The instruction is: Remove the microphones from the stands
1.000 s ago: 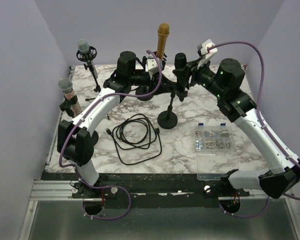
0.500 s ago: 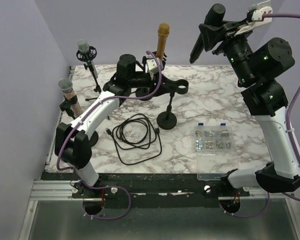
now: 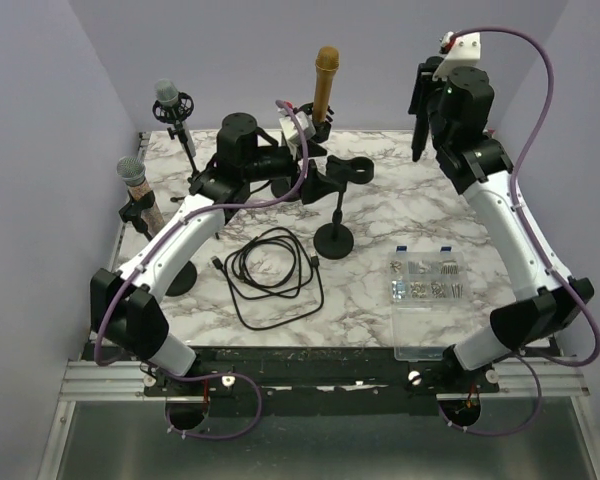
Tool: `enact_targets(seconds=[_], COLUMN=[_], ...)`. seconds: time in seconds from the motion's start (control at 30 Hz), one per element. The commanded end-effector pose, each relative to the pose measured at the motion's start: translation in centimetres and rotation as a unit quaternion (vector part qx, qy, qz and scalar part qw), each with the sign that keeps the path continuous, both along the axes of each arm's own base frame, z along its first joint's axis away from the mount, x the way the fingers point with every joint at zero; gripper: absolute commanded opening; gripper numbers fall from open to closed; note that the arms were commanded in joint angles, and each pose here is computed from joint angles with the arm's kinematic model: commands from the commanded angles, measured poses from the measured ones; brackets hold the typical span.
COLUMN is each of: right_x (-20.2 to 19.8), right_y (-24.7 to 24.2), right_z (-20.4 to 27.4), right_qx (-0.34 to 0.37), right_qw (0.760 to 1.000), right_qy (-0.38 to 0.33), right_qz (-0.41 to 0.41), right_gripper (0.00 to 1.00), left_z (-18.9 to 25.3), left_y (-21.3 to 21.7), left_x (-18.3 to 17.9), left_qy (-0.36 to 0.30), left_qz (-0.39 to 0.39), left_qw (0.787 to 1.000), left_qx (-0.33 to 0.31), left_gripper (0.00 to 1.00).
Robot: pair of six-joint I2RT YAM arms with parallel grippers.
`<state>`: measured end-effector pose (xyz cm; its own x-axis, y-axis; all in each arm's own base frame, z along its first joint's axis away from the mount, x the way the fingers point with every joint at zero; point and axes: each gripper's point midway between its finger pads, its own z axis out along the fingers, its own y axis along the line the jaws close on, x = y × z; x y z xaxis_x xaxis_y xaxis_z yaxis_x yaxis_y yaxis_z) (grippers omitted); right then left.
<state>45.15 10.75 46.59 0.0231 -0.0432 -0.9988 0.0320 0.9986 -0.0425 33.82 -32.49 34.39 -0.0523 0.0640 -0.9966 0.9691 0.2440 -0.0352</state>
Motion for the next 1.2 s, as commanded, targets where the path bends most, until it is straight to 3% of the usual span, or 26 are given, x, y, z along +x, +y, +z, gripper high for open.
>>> enact_targets(seconds=[0.0, 0.27, 0.5, 0.6, 0.87, 1.17], right_x=[3.5, 9.2, 11.8, 12.6, 16.6, 21.4], right_y=[-5.5, -10.0, -12.6, -13.3, -14.4, -13.6], right_z=[-5.8, -18.5, -26.1, -28.6, -34.1, -37.6], right_qx=[0.002, -0.009, -0.032, -0.039, -0.071, -0.050], right_qw=[0.996, 0.971, 0.944, 0.935, 0.923, 0.936], right_qy=[0.070, 0.219, 0.304, 0.323, 0.349, 0.329], right_qz=[-0.061, -0.101, -0.125, -0.141, -0.143, -0.118], right_gripper=[0.01, 0.01, 0.01, 0.01, 0.01, 0.01], left_z=[4.4, 9.2, 8.1, 7.5, 5.3, 4.1], left_y=[1.9, 6.6, 11.2, 12.6, 11.7, 12.0], left_x=[-1.8, -3.3, -3.1, -3.2, -6.7, -6.0], left_qy=[0.002, 0.022, 0.016, -0.003, -0.040, -0.056], left_qz=[0.048, 0.172, 0.284, 0.319, 0.256, 0.274], left_qw=[0.999, 0.985, 0.958, 0.948, 0.965, 0.960], left_qx=[-0.022, -0.002, 0.044, 0.024, -0.029, -0.022], left_gripper=[0.98, 0.98, 0.98, 0.98, 0.98, 0.98])
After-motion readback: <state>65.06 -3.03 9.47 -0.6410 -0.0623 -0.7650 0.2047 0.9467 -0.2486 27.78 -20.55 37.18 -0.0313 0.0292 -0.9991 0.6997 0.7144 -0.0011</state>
